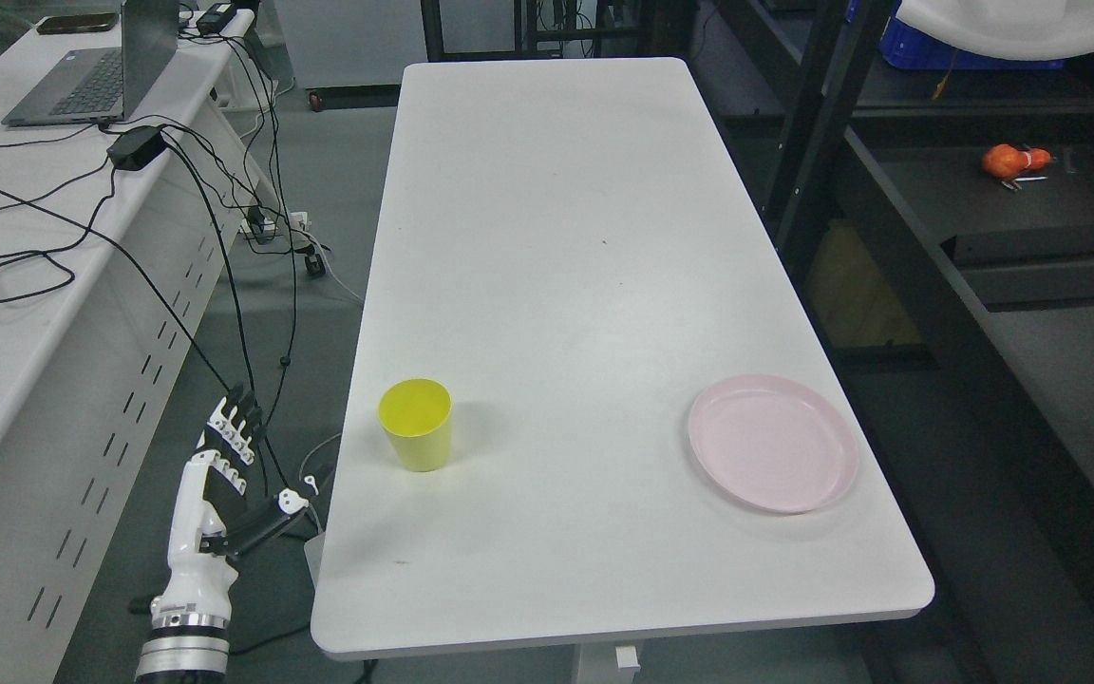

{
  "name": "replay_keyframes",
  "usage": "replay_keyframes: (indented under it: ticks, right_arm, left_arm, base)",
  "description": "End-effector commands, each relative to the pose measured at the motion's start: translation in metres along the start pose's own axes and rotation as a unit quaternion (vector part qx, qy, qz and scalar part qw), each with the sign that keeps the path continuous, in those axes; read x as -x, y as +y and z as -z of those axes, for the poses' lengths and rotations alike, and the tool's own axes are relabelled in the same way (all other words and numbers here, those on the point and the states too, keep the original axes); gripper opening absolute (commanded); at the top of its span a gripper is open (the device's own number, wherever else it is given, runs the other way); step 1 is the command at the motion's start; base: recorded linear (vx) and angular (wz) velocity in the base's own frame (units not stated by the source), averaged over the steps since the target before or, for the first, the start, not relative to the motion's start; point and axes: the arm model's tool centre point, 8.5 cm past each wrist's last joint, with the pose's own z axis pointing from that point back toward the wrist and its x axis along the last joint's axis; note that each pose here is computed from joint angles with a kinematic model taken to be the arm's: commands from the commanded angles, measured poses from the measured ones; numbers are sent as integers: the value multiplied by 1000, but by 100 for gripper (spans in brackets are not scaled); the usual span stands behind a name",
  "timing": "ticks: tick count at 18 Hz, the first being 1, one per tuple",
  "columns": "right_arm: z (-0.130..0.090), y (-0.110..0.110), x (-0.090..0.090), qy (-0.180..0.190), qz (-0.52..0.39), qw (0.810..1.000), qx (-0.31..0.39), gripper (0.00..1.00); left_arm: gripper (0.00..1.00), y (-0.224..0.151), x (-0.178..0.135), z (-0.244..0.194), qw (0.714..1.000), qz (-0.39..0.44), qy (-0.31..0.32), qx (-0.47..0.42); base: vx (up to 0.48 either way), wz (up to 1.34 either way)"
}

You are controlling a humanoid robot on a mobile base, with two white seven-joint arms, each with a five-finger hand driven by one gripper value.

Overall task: Place yellow IKEA cup on middle right shelf
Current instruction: 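Reach the left hand toward the yellow cup on the table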

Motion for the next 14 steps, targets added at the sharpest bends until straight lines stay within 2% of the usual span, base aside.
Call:
replay_keyframes:
  ticks: [1,5,7,14]
  right_arm:
    - [1,-10,9,7,2,1000,6,99]
    - [1,-10,9,7,2,1000,6,99]
    - [1,-10,9,7,2,1000,6,99]
    - [1,-10,9,7,2,1000,6,99]
  left_arm:
    - [99,-3,1,-2,1000,6,3,11]
    - [99,-13,3,0,1000,-20,4,23]
    - [99,-20,10,4,998,-56,14,30]
    - [98,-46,34,27,993,-96,49,55]
  base:
    - [0,0]
    - [4,0]
    - [37,0]
    - [13,4]
